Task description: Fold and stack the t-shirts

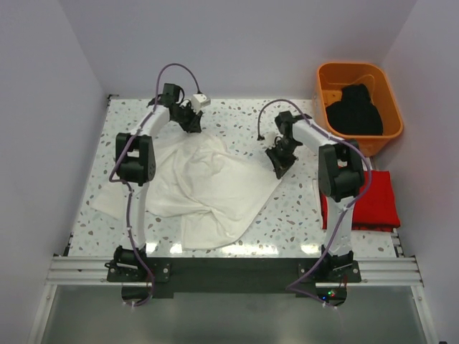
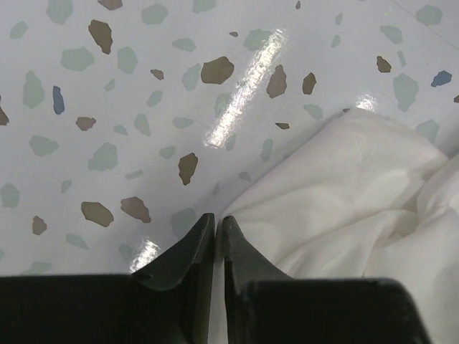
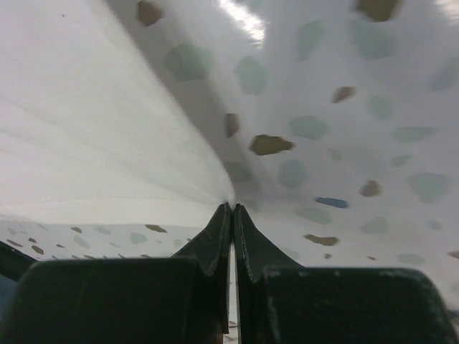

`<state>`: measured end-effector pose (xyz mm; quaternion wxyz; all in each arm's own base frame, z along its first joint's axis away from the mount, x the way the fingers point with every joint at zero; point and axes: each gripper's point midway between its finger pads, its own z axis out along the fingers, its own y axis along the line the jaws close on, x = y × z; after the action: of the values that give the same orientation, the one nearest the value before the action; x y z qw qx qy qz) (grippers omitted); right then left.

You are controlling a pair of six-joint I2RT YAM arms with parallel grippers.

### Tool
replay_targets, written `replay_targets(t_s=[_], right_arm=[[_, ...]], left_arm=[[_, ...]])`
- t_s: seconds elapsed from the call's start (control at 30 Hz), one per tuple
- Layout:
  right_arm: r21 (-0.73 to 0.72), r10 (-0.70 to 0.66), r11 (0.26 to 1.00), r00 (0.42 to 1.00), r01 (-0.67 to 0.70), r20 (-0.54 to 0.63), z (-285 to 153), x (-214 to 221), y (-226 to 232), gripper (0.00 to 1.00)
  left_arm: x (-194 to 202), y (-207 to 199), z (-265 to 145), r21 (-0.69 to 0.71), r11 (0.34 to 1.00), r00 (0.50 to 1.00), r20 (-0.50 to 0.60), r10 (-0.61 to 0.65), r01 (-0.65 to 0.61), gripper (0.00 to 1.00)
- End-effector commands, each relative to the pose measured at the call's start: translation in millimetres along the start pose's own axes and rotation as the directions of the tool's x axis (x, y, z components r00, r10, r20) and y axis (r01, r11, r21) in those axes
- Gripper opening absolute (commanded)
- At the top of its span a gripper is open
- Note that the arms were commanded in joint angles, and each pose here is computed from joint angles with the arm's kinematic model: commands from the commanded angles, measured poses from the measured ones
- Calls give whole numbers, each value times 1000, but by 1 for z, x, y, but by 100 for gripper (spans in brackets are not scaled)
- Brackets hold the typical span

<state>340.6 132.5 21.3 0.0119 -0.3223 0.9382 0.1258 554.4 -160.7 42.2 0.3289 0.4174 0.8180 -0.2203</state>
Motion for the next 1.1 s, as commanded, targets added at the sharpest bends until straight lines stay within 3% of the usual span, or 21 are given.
replay_targets(t_s=[0.0, 0.07, 0.23, 0.27, 0.33, 0.4, 0.47, 0.5, 0.53, 0.57, 0.6, 0.63, 0.7, 0.73, 0.8, 0.83, 0.87, 0.97, 1.07], right_arm=[[103, 5, 995, 997, -12, 74, -33, -24, -48, 0], [113, -6, 994, 997, -2, 72, -41, -26, -55, 0], [174, -75, 983, 991, 56, 108, -66, -43, -65, 0], [182, -84, 981, 989, 62, 120, -73, -46, -66, 0], [198, -128, 976, 978, 95, 163, -98, -52, -61, 0], [189, -165, 973, 973, 133, 162, -107, -45, -52, 0], [155, -224, 968, 961, 199, 162, -119, -31, -31, 0], [114, -228, 970, 967, 215, 113, -107, -11, -21, 0], [95, -259, 963, 962, 251, 85, -101, 0, -14, 0], [86, -292, 955, 952, 285, 93, -104, 8, 2, 0], [30, -296, 955, 955, 295, 33, -85, 34, 13, 0], [26, -317, 948, 948, 316, 30, -77, 39, 18, 0], [-19, -365, 931, 931, 365, -21, -60, 66, 41, 0], [-22, -380, 925, 925, 379, -20, -55, 69, 46, 0], [-66, -412, 910, 910, 409, -52, -44, 84, 60, 0], [-82, -430, 902, 900, 424, -69, -40, 90, 65, 0], [-102, -434, 899, 897, 425, -89, -36, 98, 68, 0], [-118, -458, 887, 882, 446, -108, -29, 105, 71, 0], [-128, -460, 886, 880, 446, -117, -24, 101, 71, 0]], left_arm=[[-36, 8, -20, -12, 995, 992, 83, 99, -98, 12], [-41, 8, -24, -17, 993, 989, 93, 114, -113, 0], [-82, 16, -62, -88, 989, 968, 209, 136, -120, 0], [-106, 15, -91, -133, 982, 950, 264, 168, -137, 0], [-113, 17, -116, -175, 972, 925, 317, 208, -158, 0], [-115, -8, -154, -175, 961, 903, 339, 265, -216, 0], [-97, -30, -187, -190, 924, 874, 305, 377, -332, 0], [-76, -58, -188, -106, 932, 889, 281, 363, -347, 0], [-54, -56, -204, -125, 886, 853, 236, 465, -447, 0], [-26, -79, -211, -89, 876, 852, 205, 482, -474, 0], [12, -93, -220, -32, 895, 883, 148, 445, -445, 0], [34, -100, -223, -19, 855, 849, 112, 517, -518, 0], [112, -127, -232, 63, 884, 885, -4, 465, -464, 0], [135, -130, -234, 77, 868, 869, -41, 494, -490, 0], [196, -141, -244, 91, 902, 892, -134, 431, -422, 1], [210, -141, -248, 87, 891, 878, -150, 454, -445, 17], [225, -149, -250, 106, 901, 888, -158, 433, -421, 23], [234, -147, -266, 84, 916, 905, -143, 402, -393, 36], [203, -134, -272, 10, 943, 941, -46, 334, -334, 46]])
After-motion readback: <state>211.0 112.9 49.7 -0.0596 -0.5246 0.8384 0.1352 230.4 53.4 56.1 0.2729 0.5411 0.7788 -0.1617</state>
